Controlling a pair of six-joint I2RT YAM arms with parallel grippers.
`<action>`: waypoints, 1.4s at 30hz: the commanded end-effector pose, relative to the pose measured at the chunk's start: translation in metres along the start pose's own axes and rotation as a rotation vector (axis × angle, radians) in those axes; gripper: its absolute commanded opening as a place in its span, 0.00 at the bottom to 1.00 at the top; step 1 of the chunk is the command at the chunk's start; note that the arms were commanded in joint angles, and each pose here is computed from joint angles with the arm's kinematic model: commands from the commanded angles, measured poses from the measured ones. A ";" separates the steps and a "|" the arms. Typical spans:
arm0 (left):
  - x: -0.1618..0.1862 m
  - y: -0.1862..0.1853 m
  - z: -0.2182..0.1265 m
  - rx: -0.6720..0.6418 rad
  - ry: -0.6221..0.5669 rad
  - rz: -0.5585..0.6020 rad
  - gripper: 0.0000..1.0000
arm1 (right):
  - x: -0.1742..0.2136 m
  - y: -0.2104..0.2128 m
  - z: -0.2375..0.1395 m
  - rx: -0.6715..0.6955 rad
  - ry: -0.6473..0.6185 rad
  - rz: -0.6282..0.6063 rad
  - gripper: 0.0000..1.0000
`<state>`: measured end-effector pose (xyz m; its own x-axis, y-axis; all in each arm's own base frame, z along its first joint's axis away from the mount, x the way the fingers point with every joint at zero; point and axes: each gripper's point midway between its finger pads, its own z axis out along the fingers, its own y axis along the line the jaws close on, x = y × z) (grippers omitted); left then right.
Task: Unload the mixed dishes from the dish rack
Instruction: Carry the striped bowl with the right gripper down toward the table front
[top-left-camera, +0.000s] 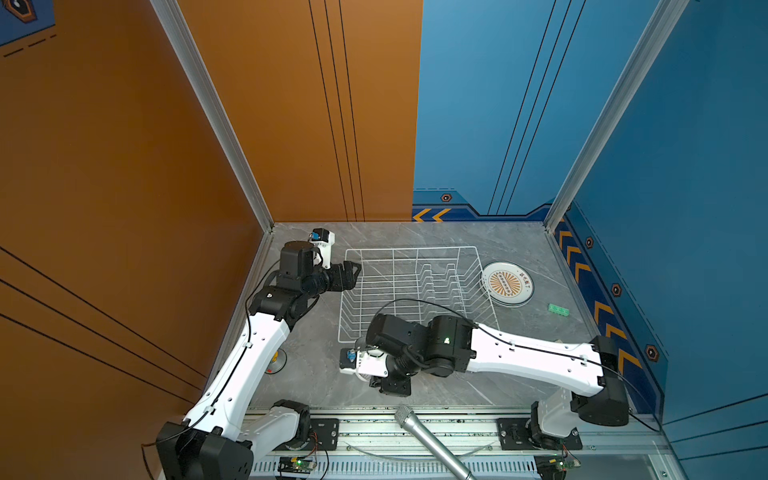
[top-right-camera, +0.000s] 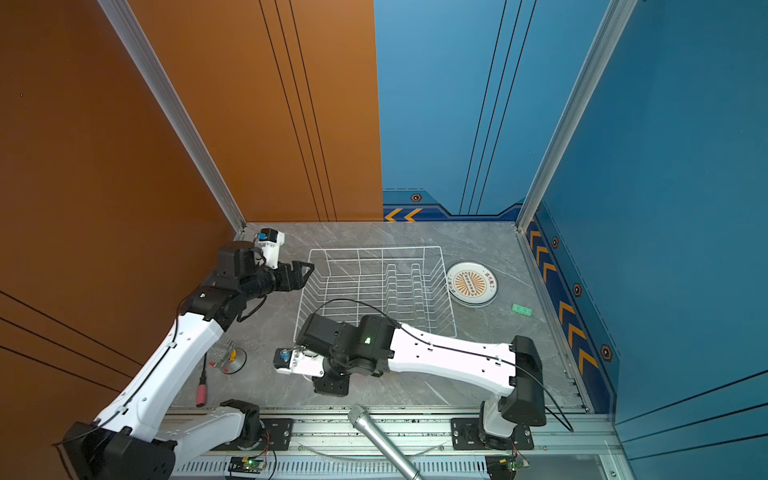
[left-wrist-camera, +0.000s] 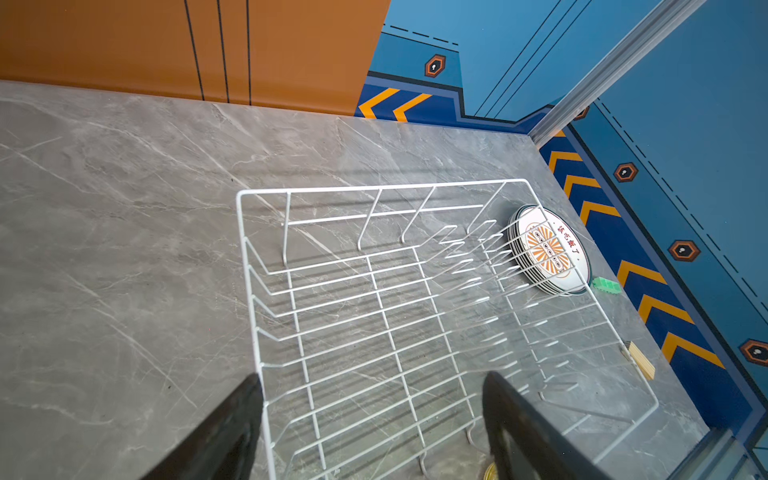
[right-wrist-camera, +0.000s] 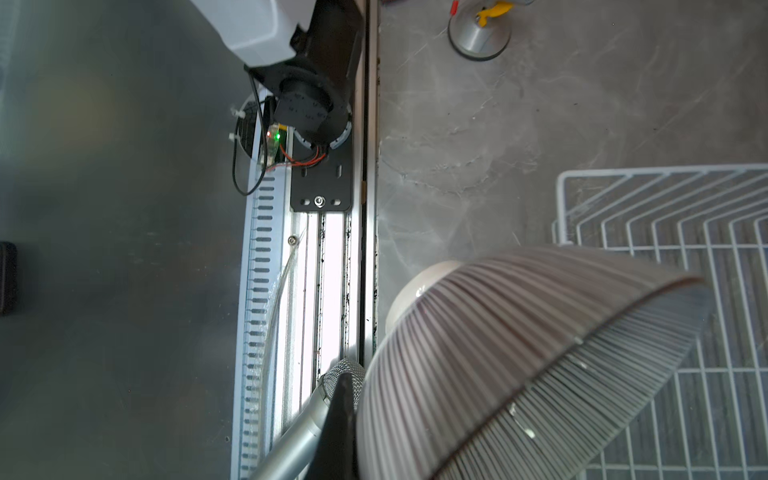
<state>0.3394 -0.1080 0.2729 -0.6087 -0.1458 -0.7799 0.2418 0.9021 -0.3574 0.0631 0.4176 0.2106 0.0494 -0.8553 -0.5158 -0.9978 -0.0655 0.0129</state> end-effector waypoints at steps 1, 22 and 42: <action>-0.003 0.001 -0.007 0.015 0.005 0.008 0.83 | 0.012 0.007 0.019 0.018 0.137 -0.122 0.00; -0.009 0.000 -0.011 0.048 -0.004 0.010 0.84 | 0.049 -0.033 0.125 0.219 0.557 -0.272 0.00; -0.006 0.001 -0.009 0.059 0.006 0.004 0.84 | 0.063 -0.067 0.153 0.312 0.605 -0.244 0.00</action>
<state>0.3384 -0.1016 0.2747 -0.6187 -0.1575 -0.7697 0.2591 0.8840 -0.3892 0.1136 0.4421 0.0480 0.2143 -0.9724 0.0922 -0.9275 -0.2322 -0.2928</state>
